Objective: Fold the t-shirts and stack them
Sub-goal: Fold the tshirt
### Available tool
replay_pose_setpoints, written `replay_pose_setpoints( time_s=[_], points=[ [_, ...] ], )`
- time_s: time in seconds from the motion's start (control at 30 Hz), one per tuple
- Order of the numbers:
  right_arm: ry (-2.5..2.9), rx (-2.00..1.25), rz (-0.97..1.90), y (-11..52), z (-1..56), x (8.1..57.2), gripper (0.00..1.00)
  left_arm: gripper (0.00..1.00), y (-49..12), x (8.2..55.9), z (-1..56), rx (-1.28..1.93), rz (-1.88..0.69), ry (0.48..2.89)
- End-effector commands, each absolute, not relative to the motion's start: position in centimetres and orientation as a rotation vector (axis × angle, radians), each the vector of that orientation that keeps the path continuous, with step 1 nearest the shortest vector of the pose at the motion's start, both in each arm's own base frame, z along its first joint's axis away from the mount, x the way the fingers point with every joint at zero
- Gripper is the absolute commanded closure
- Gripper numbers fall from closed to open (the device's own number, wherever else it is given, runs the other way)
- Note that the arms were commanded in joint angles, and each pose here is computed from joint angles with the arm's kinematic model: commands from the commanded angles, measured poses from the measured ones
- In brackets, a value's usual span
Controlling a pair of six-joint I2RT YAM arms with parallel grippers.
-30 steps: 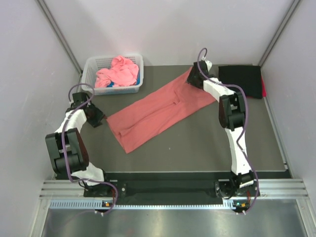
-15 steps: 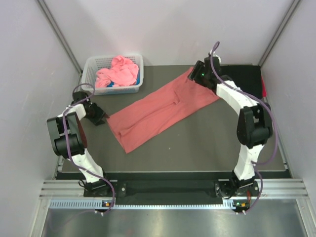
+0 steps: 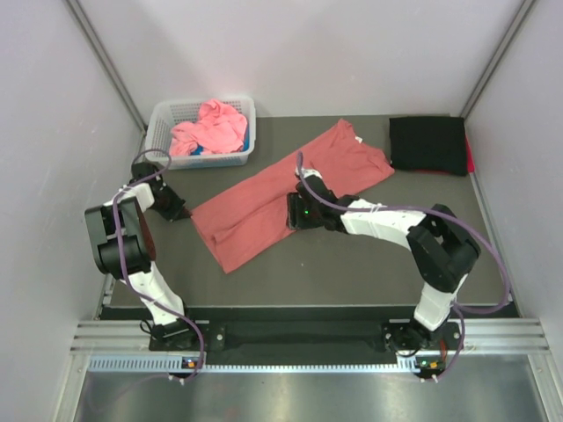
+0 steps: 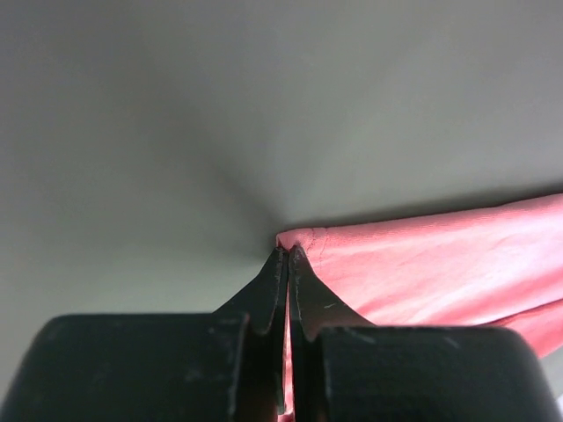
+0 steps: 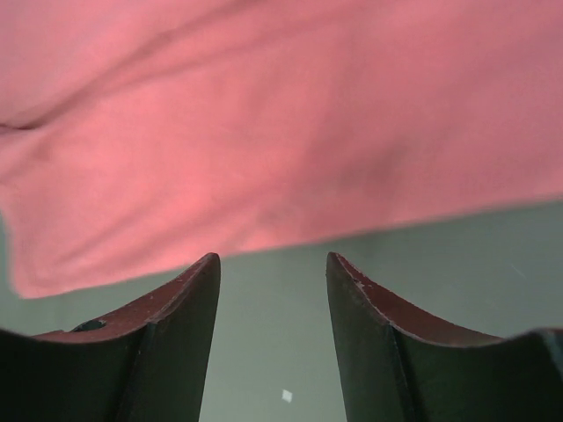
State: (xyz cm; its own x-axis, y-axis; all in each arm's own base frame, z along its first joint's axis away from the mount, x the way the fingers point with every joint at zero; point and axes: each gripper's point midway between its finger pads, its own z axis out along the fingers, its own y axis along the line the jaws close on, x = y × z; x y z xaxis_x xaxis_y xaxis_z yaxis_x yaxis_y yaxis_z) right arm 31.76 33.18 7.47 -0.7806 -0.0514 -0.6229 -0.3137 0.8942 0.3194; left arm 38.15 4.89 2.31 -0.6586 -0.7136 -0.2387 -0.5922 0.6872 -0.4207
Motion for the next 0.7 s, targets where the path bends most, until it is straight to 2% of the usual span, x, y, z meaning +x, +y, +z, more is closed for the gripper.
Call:
replay_pose_setpoints(
  time_s=[0.0, 0.23, 0.5, 0.67],
  points=[
    [2.315, -0.032, 0.489, 29.5, 10.4, 34.0, 0.48, 1.00, 6.2, 35.5, 2.3, -1.040, -0.263, 2.589],
    [2.280, 0.161, 0.339, 23.9, 11.8, 35.0, 0.45, 1.00, 7.4, 32.3, 2.8, -1.085, -0.123, 2.616],
    [2.181, 0.567, 0.174, 14.4, 11.8, 39.3, 0.45, 1.00, 7.3, 29.2, 3.3, -1.134, -0.057, 2.603],
    [2.123, 0.696, 0.203, 11.6, 11.7, 44.3, 0.53, 1.00, 8.4, 27.1, 2.8, -1.189, 0.081, 2.598]
  ],
)
